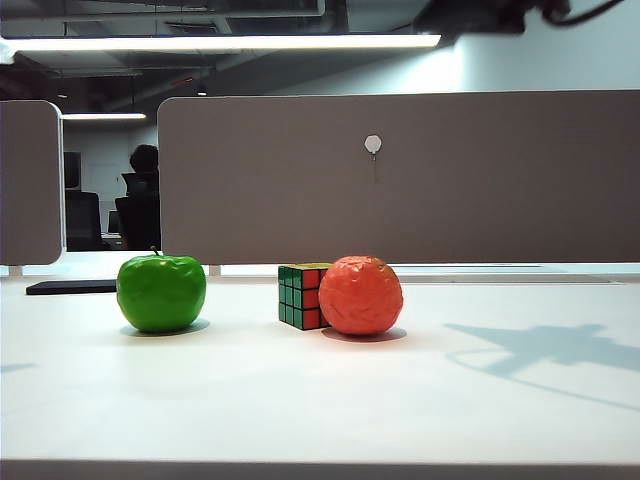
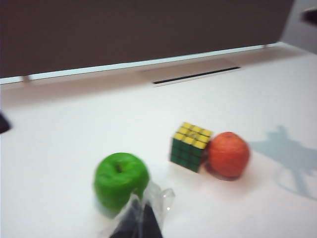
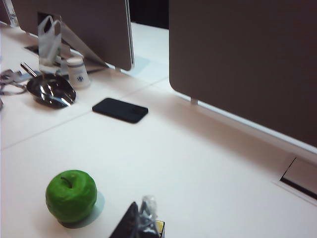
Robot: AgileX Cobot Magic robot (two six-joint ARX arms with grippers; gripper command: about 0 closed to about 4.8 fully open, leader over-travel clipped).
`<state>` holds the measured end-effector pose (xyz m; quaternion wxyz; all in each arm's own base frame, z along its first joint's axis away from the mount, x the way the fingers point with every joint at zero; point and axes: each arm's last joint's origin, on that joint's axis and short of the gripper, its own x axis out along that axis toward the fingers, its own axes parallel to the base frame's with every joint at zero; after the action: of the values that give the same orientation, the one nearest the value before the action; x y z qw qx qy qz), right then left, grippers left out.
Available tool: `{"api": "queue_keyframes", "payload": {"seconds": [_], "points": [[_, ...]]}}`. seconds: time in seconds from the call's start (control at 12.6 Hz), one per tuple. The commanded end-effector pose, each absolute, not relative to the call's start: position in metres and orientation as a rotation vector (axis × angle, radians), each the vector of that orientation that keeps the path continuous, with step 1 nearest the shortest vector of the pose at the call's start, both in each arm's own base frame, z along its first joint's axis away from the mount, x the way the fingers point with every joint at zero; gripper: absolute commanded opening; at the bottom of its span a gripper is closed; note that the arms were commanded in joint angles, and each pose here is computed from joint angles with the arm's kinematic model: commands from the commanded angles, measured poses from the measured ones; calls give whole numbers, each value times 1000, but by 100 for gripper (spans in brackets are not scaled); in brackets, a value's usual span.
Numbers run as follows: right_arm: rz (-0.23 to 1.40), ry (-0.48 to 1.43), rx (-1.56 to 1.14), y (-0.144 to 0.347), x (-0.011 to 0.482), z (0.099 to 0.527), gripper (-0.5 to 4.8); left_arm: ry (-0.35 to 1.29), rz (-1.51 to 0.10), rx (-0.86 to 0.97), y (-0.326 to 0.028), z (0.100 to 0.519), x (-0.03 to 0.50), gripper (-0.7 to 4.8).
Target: Move all the fruits on the tabletop near the face of the Rubik's cube that has the color most similar to each fruit.
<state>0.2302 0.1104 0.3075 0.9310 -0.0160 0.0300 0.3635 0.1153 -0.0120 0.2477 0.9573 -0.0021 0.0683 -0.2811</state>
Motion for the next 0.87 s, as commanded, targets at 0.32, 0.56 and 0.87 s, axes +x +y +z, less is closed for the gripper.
{"api": "queue_keyframes", "payload": {"seconds": [0.32, 0.56, 0.87], "points": [[745, 50, -32, 79, 157, 344, -6, 183, -489, -7, -12, 239, 152, 254], [742, -11, -29, 62, 119, 357, -6, 223, -598, -5, -33, 218, 190, 452], [715, 38, -32, 54, 103, 353, -6, 229, -580, 6, -41, 203, 211, 479]]}}
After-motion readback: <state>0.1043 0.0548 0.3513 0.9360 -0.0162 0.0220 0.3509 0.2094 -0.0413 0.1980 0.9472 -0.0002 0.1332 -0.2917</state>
